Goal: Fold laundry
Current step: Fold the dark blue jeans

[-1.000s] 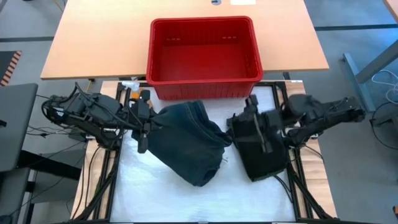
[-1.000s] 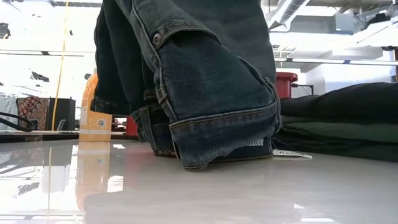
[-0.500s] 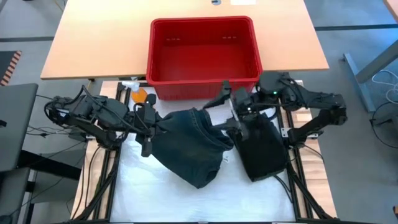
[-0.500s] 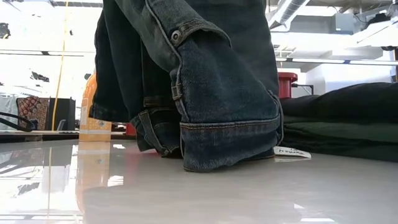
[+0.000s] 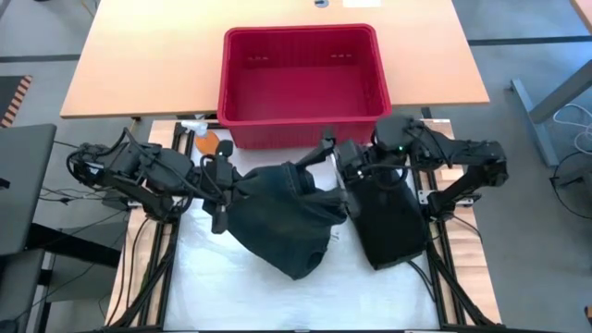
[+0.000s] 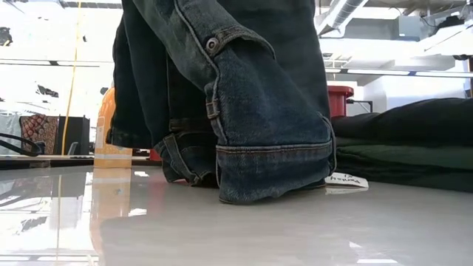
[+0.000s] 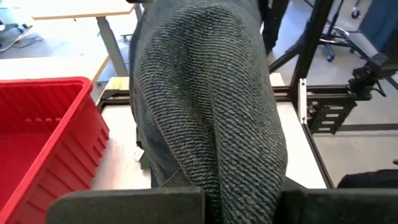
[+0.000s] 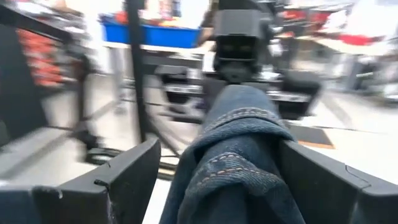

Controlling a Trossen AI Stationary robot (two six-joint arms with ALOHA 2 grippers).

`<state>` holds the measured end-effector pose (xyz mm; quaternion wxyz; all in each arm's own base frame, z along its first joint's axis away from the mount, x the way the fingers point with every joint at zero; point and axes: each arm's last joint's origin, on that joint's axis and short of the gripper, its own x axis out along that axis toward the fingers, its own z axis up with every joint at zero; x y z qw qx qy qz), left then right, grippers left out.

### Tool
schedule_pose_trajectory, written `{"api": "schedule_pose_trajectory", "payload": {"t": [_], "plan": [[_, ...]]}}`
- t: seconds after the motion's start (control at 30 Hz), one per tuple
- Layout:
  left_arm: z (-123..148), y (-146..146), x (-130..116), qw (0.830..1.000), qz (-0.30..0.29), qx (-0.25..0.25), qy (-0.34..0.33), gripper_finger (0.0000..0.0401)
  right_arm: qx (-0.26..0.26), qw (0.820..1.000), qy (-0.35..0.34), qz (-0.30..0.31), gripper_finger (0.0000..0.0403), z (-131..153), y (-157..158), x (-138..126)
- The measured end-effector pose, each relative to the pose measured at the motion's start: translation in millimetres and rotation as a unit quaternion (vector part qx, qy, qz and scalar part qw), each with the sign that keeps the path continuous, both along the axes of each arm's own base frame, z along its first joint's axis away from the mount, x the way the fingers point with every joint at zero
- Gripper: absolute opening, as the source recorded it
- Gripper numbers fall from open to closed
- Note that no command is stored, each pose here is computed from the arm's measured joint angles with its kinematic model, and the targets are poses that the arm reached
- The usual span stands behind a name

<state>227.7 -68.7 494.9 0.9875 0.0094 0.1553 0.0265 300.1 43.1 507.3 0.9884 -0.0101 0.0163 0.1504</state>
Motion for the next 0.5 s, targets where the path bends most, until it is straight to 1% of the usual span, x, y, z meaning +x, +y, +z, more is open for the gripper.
{"api": "schedule_pose_trajectory", "payload": {"t": [0.1,0.13,0.3,0.5], "plan": [[0,0,0,1.000,0.005,-0.003,0.000,0.0008,-0.033,0.997,-0.007,-0.066,0.0350,0,7,-1],[0,0,0,1.000,0.005,-0.003,0.000,0.0008,-0.042,0.996,-0.008,-0.077,0.0350,0,9,-1],[0,1,0,1.000,0.022,-0.002,-0.001,0.0008,-0.051,0.996,-0.002,-0.067,0.0350,-9,22,10],[-1,2,0,1.000,0.028,-0.006,-0.001,0.0008,-0.064,0.993,0.013,-0.102,0.0350,-20,22,27]]}}
